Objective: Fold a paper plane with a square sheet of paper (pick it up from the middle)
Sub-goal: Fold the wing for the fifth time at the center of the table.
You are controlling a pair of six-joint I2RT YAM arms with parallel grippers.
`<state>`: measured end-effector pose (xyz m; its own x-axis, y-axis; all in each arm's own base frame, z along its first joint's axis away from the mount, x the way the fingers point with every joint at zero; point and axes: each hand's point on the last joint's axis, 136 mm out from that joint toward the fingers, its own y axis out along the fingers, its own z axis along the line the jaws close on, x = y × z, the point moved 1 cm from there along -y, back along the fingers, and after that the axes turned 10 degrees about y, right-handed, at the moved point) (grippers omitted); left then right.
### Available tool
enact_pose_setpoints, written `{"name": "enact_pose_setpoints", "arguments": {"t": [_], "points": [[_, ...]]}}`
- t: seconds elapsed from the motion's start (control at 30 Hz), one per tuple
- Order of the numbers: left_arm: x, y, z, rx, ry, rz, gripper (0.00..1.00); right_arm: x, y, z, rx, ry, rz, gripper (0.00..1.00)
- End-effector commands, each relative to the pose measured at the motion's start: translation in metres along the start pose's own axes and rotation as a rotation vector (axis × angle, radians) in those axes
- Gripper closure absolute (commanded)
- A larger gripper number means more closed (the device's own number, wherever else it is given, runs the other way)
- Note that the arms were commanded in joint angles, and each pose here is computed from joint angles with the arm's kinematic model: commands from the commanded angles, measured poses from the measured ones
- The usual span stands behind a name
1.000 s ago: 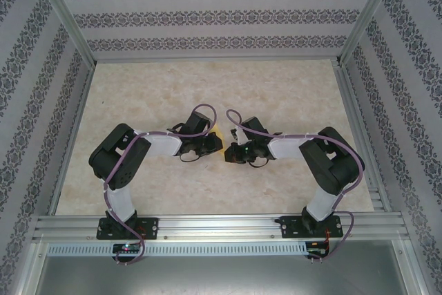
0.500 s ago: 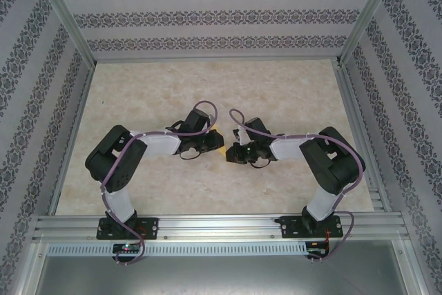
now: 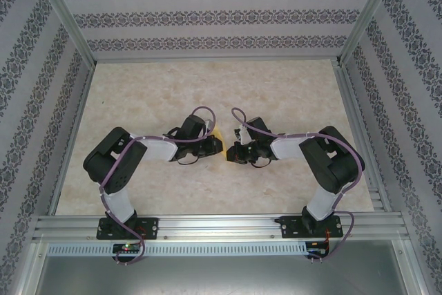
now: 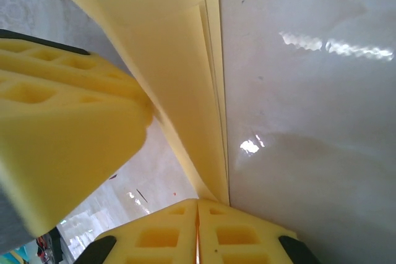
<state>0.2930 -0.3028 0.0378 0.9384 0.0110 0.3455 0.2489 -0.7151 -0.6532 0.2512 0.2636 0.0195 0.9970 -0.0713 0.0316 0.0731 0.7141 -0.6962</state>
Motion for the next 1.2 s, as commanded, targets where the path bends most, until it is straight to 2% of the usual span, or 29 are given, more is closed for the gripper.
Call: {"name": "enact_pose_setpoints", "arguments": {"t": [0.0, 0.37, 0.6, 0.7, 0.97, 1.17], "points": [[0.006, 0.009, -0.009, -0.032, 0.04, -0.004, 0.83, -0.013, 0.006, -0.035, -0.113, 0.088, 0.039, 0.91], [0.001, 0.015, 0.015, 0.09, -0.028, 0.027, 0.85, -0.014, 0.006, -0.034, -0.111, 0.075, 0.051, 0.9], [-0.01, 0.016, 0.033, 0.182, -0.086, 0.079, 0.86, 0.005, -0.011, 0.015, 0.037, -0.011, -0.013, 0.88], [-0.013, 0.017, 0.036, 0.206, -0.099, 0.094, 0.86, 0.008, -0.01, 0.024, 0.064, -0.03, -0.017, 0.91], [-0.016, 0.017, 0.041, 0.227, -0.112, 0.111, 0.87, 0.013, 0.002, 0.01, 0.011, -0.006, -0.004, 0.95], [-0.021, 0.017, 0.05, 0.274, -0.142, 0.13, 0.88, -0.005, 0.003, -0.015, -0.066, 0.026, 0.034, 0.95]]}}
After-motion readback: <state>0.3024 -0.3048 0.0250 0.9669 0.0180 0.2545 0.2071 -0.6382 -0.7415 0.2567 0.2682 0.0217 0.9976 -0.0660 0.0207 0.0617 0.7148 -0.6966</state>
